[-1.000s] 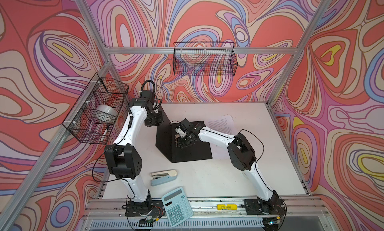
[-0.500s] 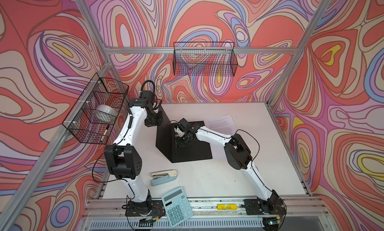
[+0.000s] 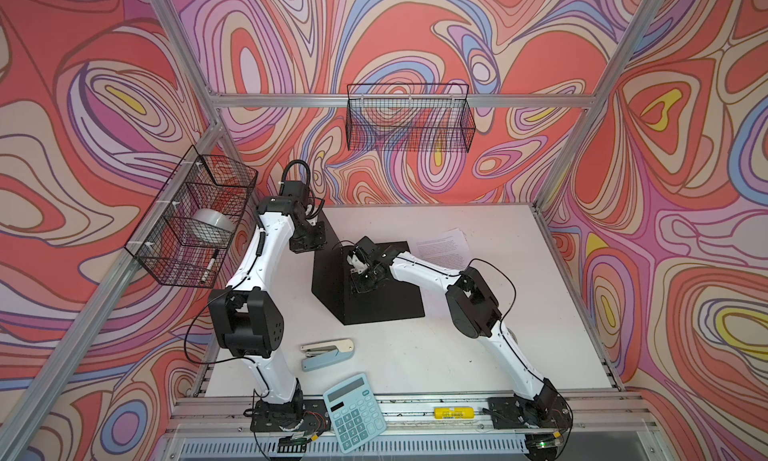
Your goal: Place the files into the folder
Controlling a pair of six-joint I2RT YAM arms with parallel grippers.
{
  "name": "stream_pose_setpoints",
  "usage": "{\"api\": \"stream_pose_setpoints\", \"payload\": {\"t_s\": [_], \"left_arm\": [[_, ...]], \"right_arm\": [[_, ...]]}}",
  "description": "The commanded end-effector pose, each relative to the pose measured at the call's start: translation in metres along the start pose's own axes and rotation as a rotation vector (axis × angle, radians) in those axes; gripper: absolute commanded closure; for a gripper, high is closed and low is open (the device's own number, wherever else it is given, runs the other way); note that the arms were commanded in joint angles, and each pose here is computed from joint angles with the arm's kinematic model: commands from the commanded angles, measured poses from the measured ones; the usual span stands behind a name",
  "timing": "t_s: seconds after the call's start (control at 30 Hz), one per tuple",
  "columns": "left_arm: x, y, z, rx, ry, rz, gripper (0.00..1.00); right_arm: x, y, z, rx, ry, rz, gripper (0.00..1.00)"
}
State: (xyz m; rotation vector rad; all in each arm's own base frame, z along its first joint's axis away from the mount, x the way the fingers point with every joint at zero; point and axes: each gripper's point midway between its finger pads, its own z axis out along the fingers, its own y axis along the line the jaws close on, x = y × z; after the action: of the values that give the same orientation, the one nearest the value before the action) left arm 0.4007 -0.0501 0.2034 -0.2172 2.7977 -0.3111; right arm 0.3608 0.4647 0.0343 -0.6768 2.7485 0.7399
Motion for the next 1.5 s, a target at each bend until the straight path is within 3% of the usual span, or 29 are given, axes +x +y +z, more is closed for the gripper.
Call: {"api": "stream_pose_setpoints", "payload": {"t_s": [0.0, 0.4, 0.77, 1.47], "left_arm": [[0.011, -0.004, -0.010, 0.023, 0.033, -0.002, 1.00], [0.009, -0.008, -0.013, 0.040, 0.033, 0.004, 1.00], [0.011, -0.010, -0.009, 0.053, 0.061, 0.010, 1.00], [0.012, -0.014, -0.009, 0.073, 0.082, 0.040, 1.00]], "right_arm": [[0.005, -0.004, 0.009, 0.015, 0.024, 0.012, 0.85], [0.015, -0.014, 0.018, 0.042, 0.066, 0.036, 0.97], [0.014, -0.011, 0.019, 0.018, 0.066, 0.053, 0.90], [0.033, -0.036, 0.038, 0.083, 0.140, 0.099, 0.97]]}}
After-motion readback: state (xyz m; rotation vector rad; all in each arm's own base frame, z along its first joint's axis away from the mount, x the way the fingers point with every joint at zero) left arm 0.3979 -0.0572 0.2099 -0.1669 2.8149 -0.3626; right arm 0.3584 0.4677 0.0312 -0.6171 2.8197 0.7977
